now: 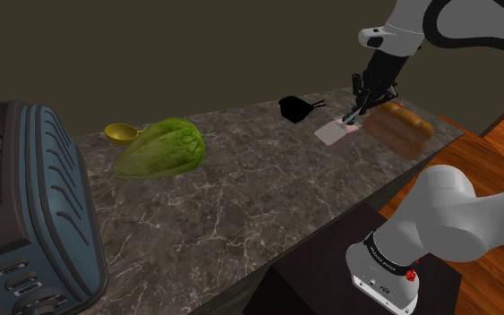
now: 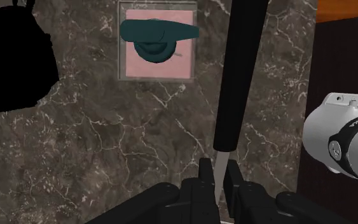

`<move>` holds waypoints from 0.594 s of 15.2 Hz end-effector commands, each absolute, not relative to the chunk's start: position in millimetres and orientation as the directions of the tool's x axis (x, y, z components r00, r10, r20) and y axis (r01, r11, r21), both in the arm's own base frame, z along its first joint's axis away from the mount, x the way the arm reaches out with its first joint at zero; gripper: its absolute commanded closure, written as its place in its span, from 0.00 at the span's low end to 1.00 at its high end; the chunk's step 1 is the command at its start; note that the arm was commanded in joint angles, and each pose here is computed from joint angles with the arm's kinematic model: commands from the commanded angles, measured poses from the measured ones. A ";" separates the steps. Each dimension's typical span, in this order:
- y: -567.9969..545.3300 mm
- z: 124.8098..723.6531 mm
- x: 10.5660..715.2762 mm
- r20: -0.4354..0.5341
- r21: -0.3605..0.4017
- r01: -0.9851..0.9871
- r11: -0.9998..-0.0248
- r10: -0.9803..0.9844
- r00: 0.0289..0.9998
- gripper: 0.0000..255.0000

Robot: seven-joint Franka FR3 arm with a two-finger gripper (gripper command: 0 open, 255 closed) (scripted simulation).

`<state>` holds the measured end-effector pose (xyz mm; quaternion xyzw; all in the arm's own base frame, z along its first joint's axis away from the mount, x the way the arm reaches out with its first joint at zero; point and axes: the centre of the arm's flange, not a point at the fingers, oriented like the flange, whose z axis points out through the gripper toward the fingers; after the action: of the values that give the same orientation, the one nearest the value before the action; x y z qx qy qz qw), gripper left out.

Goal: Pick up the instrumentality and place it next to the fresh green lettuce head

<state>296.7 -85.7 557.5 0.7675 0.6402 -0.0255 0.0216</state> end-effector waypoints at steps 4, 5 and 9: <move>-30.3 557.7 334.5 -0.066 0.000 0.984 -0.180 0.982 0.179 1.00; -19.3 557.7 341.8 -0.066 0.000 0.984 -0.180 0.982 0.179 1.00; 24.6 557.8 371.1 -0.066 0.000 0.984 -0.180 0.982 0.179 1.00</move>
<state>363.2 14.9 560.3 0.7673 0.6404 -0.0255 0.0218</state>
